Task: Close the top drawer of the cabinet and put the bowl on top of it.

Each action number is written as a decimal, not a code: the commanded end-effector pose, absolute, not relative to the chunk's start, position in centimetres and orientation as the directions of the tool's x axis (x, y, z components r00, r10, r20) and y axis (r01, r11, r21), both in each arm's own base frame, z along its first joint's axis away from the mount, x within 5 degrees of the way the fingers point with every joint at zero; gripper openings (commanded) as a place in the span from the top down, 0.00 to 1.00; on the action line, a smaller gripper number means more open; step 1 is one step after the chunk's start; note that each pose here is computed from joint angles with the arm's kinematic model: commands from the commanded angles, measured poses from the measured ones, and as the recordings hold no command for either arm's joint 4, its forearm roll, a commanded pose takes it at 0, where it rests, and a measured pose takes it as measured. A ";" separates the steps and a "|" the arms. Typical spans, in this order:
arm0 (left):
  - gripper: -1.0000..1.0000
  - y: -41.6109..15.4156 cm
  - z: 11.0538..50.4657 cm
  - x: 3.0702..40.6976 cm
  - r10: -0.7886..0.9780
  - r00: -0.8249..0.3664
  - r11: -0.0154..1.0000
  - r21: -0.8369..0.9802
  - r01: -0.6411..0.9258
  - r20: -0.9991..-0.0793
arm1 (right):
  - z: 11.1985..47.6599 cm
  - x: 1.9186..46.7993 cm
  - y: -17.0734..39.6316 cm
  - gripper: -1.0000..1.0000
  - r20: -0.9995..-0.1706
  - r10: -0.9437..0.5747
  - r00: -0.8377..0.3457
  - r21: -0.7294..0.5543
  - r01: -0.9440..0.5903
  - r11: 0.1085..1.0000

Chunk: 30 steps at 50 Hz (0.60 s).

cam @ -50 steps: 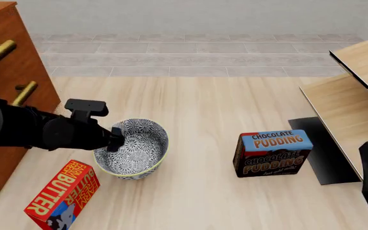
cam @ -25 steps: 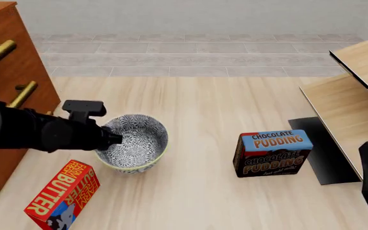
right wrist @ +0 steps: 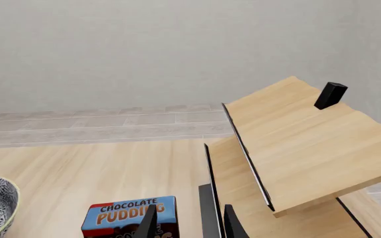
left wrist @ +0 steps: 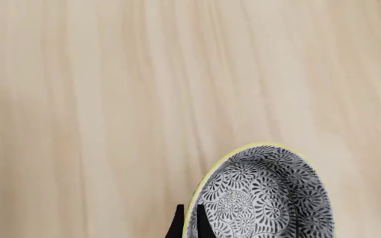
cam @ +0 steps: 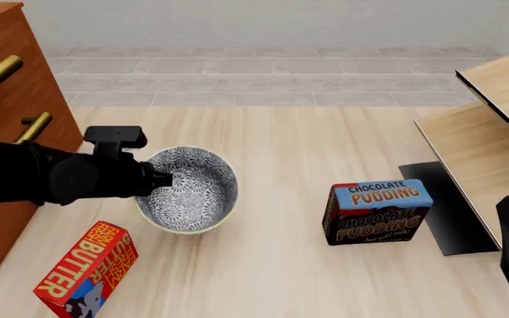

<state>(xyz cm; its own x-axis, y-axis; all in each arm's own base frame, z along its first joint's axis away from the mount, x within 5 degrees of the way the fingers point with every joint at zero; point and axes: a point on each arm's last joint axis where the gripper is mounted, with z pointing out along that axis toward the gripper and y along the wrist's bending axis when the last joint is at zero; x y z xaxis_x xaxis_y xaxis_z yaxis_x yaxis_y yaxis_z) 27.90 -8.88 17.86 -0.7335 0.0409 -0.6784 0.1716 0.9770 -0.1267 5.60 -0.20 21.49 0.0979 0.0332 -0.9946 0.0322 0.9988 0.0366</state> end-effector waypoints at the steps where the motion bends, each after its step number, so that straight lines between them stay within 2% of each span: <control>1: 1.00 -9.4 20.0 27.5 -0.006 -0.709 0.972 -0.171 0.162 -0.705 | 21.5 5.6 -0.2 0.00 -0.995 0.031 0.097 0.034 0.029 0.999; 21: 1.00 -8.4 25.7 27.5 -0.042 -0.650 0.973 -0.179 0.146 -0.759 | 21.5 5.6 -0.2 0.00 -0.994 0.025 0.102 0.028 0.030 0.999; 30: 1.00 -6.8 28.1 27.9 -0.099 -0.622 0.977 -0.195 0.088 -0.777 | 21.6 5.6 -0.2 0.00 -0.994 0.022 0.107 0.025 0.031 0.999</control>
<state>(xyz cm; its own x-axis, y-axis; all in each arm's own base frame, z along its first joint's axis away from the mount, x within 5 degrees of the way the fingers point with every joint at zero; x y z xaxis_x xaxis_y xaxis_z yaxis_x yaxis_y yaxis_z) 27.66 -8.12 25.44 -0.6529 -0.0427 -0.7562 0.1360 0.9756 -0.1725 5.59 -0.19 21.53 0.1033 0.0249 -0.9943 0.0303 0.9991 0.0281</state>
